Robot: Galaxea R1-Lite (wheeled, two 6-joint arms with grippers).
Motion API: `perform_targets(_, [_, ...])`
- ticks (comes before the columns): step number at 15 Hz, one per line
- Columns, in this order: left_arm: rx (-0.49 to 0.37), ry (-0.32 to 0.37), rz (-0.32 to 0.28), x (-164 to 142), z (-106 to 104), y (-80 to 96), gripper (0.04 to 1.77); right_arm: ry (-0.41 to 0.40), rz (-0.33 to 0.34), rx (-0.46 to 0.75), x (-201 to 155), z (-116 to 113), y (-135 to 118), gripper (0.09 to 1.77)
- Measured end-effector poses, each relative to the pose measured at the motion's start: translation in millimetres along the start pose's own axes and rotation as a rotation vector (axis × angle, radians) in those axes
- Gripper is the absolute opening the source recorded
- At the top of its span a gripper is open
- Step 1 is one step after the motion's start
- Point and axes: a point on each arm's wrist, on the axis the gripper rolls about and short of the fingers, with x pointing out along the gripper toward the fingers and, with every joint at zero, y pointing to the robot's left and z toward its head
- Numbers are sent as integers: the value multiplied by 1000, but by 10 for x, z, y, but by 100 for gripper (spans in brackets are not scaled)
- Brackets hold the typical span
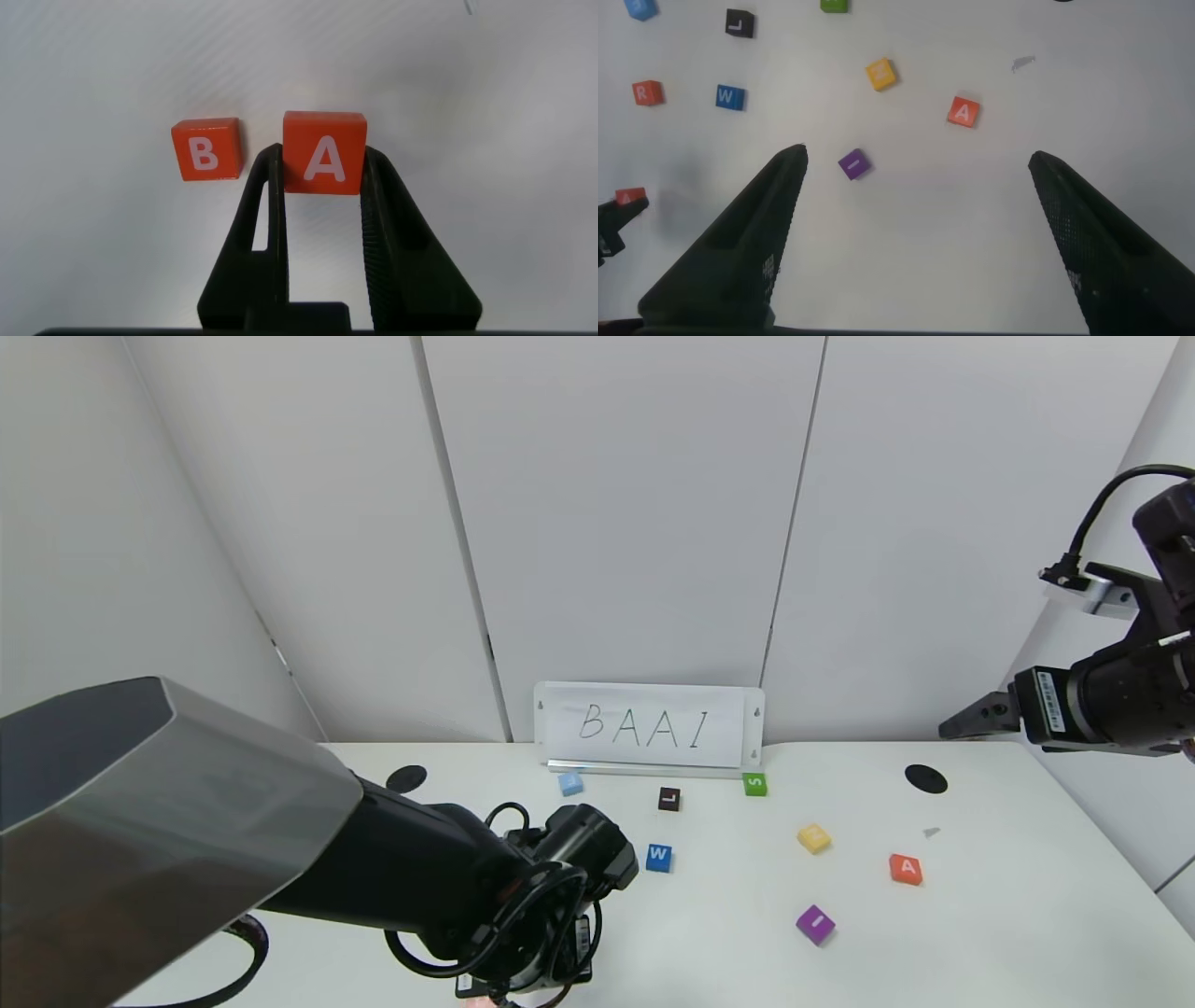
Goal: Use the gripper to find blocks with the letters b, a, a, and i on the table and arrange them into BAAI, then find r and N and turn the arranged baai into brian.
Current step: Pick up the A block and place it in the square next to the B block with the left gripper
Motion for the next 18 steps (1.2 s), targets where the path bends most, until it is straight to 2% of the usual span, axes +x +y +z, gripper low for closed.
perform_targets(5, [13,17,9,31,-83,37,51,-1,0,0,-6,0,0,171])
perform_targets(13, [18,21,-4,155,-54,-120,51,-1,0,0,-3,0,-2,171])
perform_targets(18, [32,33,9,223,-79,-150,51,0,-1,0,0,0,-2,171])
